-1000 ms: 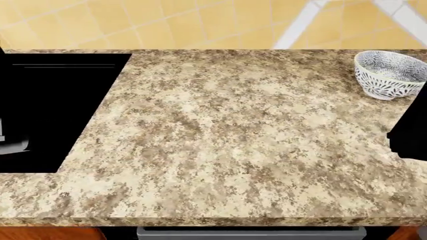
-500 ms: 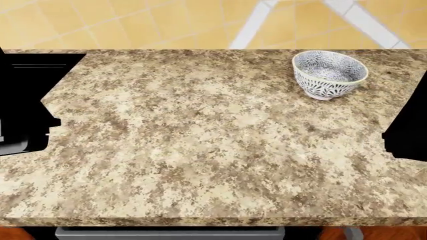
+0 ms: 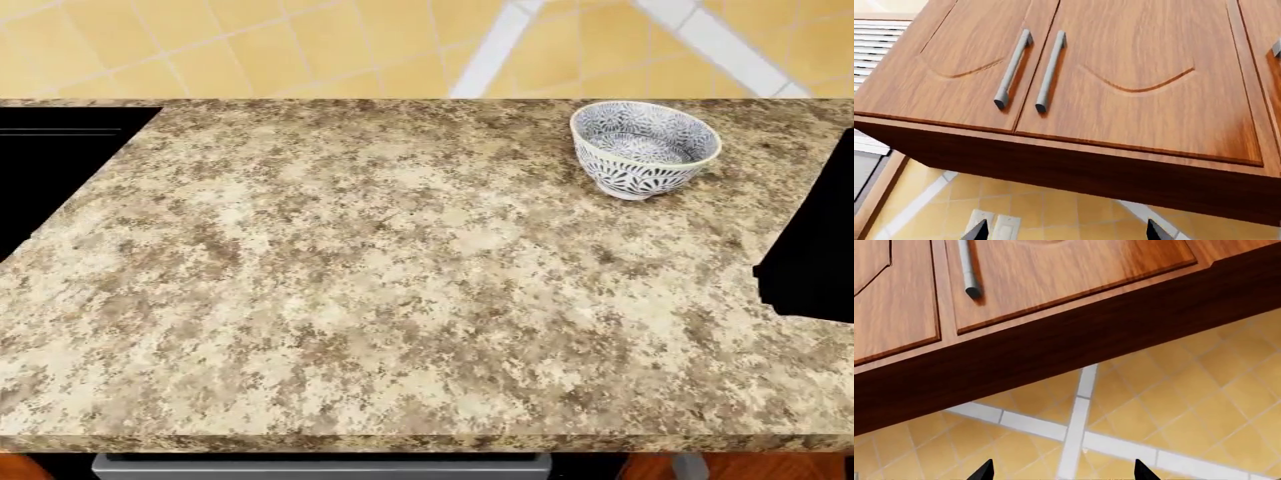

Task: Place the two vegetables and bowl onto the tray for setting up a vegetable dip station.

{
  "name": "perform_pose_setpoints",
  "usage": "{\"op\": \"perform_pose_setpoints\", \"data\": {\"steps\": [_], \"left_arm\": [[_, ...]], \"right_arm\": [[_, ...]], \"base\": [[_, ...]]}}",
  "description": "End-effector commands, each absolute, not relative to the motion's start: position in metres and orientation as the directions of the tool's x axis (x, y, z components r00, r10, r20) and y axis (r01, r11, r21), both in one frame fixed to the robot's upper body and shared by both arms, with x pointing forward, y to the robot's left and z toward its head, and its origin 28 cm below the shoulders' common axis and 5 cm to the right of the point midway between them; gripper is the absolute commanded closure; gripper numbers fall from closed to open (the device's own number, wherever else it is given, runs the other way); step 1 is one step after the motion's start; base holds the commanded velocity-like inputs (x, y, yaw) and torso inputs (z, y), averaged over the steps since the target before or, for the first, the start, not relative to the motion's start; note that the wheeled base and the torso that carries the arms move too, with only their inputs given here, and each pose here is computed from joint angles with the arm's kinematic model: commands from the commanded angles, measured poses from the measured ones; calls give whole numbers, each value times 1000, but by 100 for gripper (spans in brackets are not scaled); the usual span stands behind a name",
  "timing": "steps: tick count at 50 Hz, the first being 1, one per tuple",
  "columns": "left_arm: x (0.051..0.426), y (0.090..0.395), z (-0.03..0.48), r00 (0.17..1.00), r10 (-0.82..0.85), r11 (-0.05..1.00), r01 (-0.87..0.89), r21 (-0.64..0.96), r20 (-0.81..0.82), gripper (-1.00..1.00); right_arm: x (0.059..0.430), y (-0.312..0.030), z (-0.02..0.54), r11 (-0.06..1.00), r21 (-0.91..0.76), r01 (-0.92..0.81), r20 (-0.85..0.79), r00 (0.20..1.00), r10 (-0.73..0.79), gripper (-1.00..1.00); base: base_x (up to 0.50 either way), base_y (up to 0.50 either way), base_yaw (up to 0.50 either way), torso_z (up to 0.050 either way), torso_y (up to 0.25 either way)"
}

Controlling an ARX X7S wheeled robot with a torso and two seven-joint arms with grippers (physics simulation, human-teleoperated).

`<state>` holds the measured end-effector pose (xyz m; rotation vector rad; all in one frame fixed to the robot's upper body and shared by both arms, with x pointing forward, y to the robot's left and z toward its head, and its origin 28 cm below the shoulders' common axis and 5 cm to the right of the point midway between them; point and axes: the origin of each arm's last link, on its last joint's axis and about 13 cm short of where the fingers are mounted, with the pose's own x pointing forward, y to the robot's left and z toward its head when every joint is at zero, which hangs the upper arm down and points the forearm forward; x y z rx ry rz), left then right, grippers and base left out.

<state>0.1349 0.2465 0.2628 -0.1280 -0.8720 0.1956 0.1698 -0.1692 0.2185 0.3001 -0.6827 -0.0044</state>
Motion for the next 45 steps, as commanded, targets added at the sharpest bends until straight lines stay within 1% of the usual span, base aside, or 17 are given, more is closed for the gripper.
{"op": "perform_pose_setpoints", "data": {"steps": [1, 5, 7, 8, 15, 17, 19, 24, 37, 39, 45], "left_arm": [[118, 253, 272, 457, 355, 934, -150, -323, 815, -100], [118, 261, 269, 460, 411, 910, -157, -384, 787, -100], [120, 266, 266, 482, 433, 899, -163, -408, 762, -100], [123, 268, 264, 504, 432, 899, -173, -403, 747, -100], [140, 274, 254, 552, 450, 889, -201, -411, 702, -100], [144, 275, 250, 589, 440, 893, -208, -398, 678, -100], [151, 275, 247, 604, 440, 893, -215, -396, 665, -100], [153, 275, 244, 614, 443, 891, -223, -394, 654, -100], [150, 275, 246, 603, 442, 892, -218, -395, 664, -100], [150, 274, 247, 602, 440, 893, -216, -395, 666, -100], [150, 274, 247, 601, 437, 895, -213, -393, 669, -100]], "right_arm": [[171, -169, 218, 959, 266, -98, 617, 782, -91, -100], [171, -168, 217, 960, 262, -99, 617, 782, -88, -100], [170, -168, 218, 961, 259, -100, 616, 783, -85, -100], [171, -168, 218, 961, 258, -101, 616, 783, -83, -100], [171, -167, 217, 962, 251, -105, 615, 785, -75, -100], [172, -167, 217, 963, 248, -107, 615, 785, -71, -100], [171, -166, 217, 963, 246, -108, 615, 786, -68, -100], [171, -165, 217, 964, 240, -115, 613, 788, -59, -100], [172, -164, 218, 970, 220, -105, 627, 776, -58, -100], [172, -164, 217, 969, 222, -108, 614, 788, -53, -100], [173, -163, 217, 969, 222, -106, 607, 793, -52, -100]], "base": [[0, 0, 0, 0, 0], [0, 0, 0, 0, 0], [0, 0, 0, 0, 0], [0, 0, 0, 0, 0], [0, 0, 0, 0, 0], [0, 0, 0, 0, 0], [0, 0, 0, 0, 0], [0, 0, 0, 0, 0], [0, 0, 0, 0, 0], [0, -18, 0, 0, 0], [0, -444, 0, 0, 0]]}}
